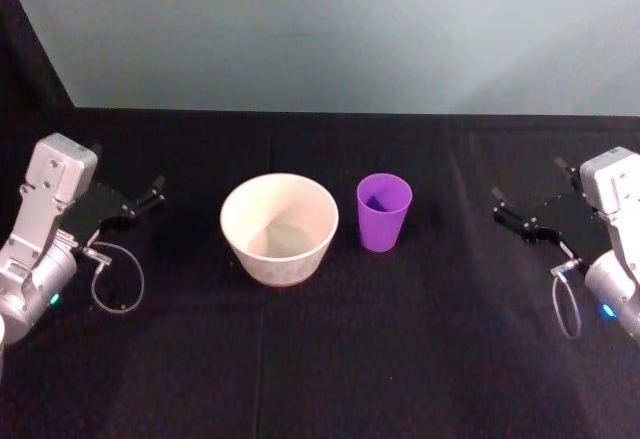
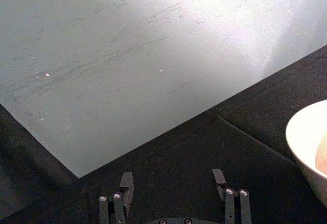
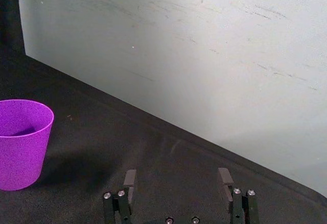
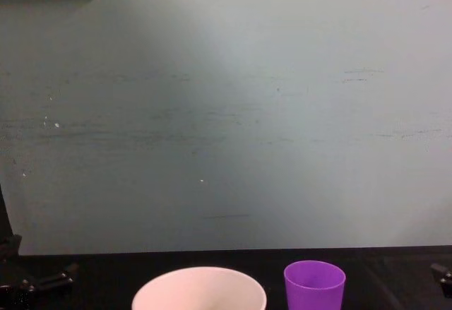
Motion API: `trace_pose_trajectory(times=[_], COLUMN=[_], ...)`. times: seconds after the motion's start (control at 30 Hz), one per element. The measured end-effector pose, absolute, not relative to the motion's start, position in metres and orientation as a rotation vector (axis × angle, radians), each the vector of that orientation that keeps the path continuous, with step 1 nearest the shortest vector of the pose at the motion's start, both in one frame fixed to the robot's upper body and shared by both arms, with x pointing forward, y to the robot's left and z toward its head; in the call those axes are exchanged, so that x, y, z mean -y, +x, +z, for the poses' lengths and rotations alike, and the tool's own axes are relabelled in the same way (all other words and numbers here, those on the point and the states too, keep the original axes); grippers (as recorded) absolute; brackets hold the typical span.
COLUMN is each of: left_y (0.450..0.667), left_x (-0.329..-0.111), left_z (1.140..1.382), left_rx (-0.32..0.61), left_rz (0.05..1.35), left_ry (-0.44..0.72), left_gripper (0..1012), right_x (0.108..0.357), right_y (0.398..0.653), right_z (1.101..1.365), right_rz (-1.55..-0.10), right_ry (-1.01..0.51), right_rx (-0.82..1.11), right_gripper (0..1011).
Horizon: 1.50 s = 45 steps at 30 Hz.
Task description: Pick up the cup and pour the mung beans from the cup into the bowl.
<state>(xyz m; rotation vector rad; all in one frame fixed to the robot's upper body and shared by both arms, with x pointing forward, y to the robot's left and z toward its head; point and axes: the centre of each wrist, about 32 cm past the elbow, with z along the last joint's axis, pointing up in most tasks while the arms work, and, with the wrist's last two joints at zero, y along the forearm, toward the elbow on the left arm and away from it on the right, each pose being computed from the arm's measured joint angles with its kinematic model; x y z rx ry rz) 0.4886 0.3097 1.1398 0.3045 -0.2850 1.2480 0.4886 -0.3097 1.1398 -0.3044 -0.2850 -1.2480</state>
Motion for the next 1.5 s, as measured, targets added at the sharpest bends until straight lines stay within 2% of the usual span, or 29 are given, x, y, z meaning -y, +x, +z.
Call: trace_pose_trajectory(times=[1.5], left_y=[0.4886], left_x=[-0.3097], left_z=[1.1398], left_rx=[0.285], left_rz=[1.248], left_ry=[0.304], left_gripper=[1000], right_x=[0.3097], right_y=[0.4886], right_z=[1.1398], right_rz=[-1.248], right_ry=[-0.304], right_rx=[0.285], right_gripper=[1003])
